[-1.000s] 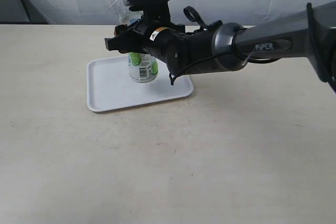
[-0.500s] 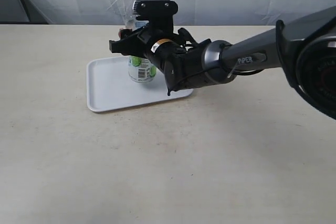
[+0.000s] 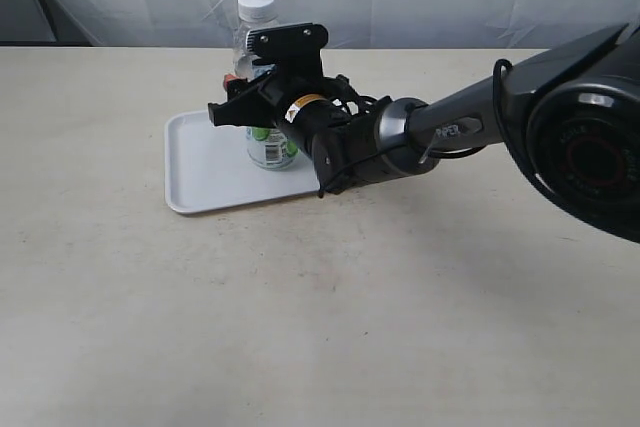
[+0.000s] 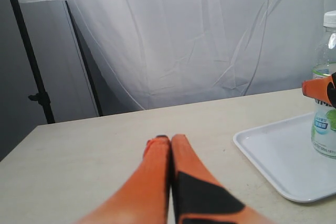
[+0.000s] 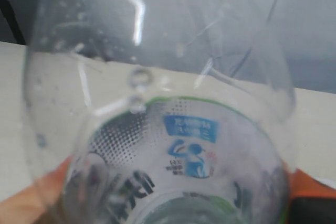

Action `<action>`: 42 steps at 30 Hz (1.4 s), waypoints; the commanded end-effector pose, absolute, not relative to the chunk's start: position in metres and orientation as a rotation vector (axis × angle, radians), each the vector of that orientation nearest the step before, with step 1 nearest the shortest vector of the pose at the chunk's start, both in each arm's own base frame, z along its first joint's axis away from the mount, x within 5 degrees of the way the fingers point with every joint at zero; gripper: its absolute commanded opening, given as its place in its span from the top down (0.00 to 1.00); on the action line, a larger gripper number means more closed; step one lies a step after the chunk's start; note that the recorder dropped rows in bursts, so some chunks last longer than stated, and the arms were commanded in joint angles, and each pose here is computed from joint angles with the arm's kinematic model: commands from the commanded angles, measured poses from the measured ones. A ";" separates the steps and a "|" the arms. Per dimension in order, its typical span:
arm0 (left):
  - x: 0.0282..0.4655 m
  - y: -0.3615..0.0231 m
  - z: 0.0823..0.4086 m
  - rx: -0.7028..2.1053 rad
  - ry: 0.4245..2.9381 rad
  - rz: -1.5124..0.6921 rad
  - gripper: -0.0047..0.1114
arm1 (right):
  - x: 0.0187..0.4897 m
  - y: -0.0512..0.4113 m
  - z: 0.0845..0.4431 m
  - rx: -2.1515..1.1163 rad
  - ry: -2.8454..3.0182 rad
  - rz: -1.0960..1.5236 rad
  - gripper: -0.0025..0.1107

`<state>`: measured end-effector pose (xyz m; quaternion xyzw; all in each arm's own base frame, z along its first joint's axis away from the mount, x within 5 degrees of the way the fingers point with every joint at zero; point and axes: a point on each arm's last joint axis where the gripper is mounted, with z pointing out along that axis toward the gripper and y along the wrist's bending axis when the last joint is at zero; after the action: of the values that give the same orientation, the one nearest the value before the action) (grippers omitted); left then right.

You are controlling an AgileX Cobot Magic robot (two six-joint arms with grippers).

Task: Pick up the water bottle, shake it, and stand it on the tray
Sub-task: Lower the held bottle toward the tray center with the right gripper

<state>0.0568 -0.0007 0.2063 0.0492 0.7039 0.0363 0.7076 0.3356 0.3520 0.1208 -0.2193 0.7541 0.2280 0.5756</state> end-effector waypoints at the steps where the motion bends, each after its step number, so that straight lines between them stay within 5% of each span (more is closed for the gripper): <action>1: 0.056 -0.001 0.206 0.113 1.554 0.075 0.96 | 0.338 0.352 0.125 -0.521 1.744 0.534 0.99; 18: 0.056 -0.001 0.206 0.113 1.554 0.075 0.96 | 0.336 0.352 0.120 -0.541 1.791 0.532 0.98; 28: 0.056 -0.001 0.206 0.113 1.554 0.075 0.96 | 0.336 0.352 0.127 -0.536 1.779 0.537 0.58; 38: 0.056 -0.001 0.206 0.113 1.554 0.075 0.96 | 0.334 0.349 0.182 -0.543 1.666 0.539 0.52; 42: 0.056 -0.001 0.206 0.113 1.554 0.075 0.96 | 0.333 0.349 0.178 -0.577 1.708 0.507 0.52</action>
<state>0.0568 -0.0007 0.2063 0.0492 0.7039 0.0363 0.7076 0.3311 0.3512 0.1713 -0.2454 0.7385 0.2287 0.5849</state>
